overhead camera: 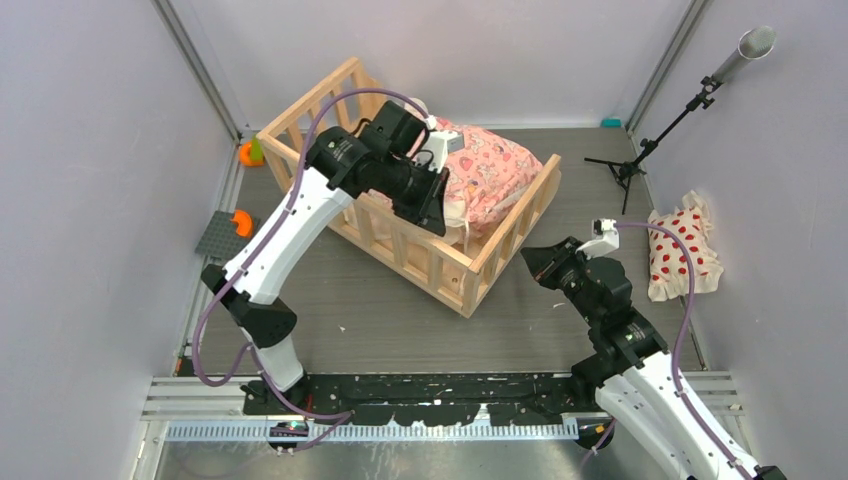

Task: Set up the pet bed

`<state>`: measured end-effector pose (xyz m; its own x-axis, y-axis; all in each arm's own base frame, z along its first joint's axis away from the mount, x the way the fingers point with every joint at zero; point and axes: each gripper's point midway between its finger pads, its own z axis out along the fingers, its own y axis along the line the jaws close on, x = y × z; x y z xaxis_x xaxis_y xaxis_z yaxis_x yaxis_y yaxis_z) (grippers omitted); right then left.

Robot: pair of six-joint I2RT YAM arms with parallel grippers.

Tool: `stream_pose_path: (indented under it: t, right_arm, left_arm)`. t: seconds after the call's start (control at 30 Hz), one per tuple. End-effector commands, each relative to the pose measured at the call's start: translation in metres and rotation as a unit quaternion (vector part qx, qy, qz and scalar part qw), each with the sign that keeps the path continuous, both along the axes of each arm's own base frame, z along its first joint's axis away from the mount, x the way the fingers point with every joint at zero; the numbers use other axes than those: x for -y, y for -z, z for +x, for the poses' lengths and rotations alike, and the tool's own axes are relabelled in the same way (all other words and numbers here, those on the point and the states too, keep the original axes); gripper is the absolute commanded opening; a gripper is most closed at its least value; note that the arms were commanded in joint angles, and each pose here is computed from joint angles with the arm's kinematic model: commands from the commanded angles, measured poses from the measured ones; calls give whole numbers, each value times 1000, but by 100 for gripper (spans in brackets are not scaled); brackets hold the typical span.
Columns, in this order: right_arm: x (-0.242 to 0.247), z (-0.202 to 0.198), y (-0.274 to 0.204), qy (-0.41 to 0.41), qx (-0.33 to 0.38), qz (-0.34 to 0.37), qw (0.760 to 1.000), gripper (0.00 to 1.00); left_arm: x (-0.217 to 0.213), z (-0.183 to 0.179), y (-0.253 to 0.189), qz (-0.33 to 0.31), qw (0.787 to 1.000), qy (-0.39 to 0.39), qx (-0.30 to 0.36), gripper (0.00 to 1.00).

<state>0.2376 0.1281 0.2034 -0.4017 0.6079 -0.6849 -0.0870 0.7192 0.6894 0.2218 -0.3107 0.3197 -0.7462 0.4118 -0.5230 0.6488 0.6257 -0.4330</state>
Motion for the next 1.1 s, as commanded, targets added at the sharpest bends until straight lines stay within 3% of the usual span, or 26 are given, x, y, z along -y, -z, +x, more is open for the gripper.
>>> stream_pose_path:
  t: [0.0, 0.7, 1.07]
  right_arm:
    - [4, 4, -20, 11, 23, 0, 1000, 14]
    - [4, 0, -11, 10, 16, 6, 1000, 14]
    - [5, 1, -8, 12, 15, 4, 1000, 14]
  left_arm:
    - [6, -19, -10, -34, 998, 38, -21, 0]
    - [32, -10, -110, -213, 976, 46, 14, 0]
    - [35, -36, -83, -205, 973, 96, -44, 0]
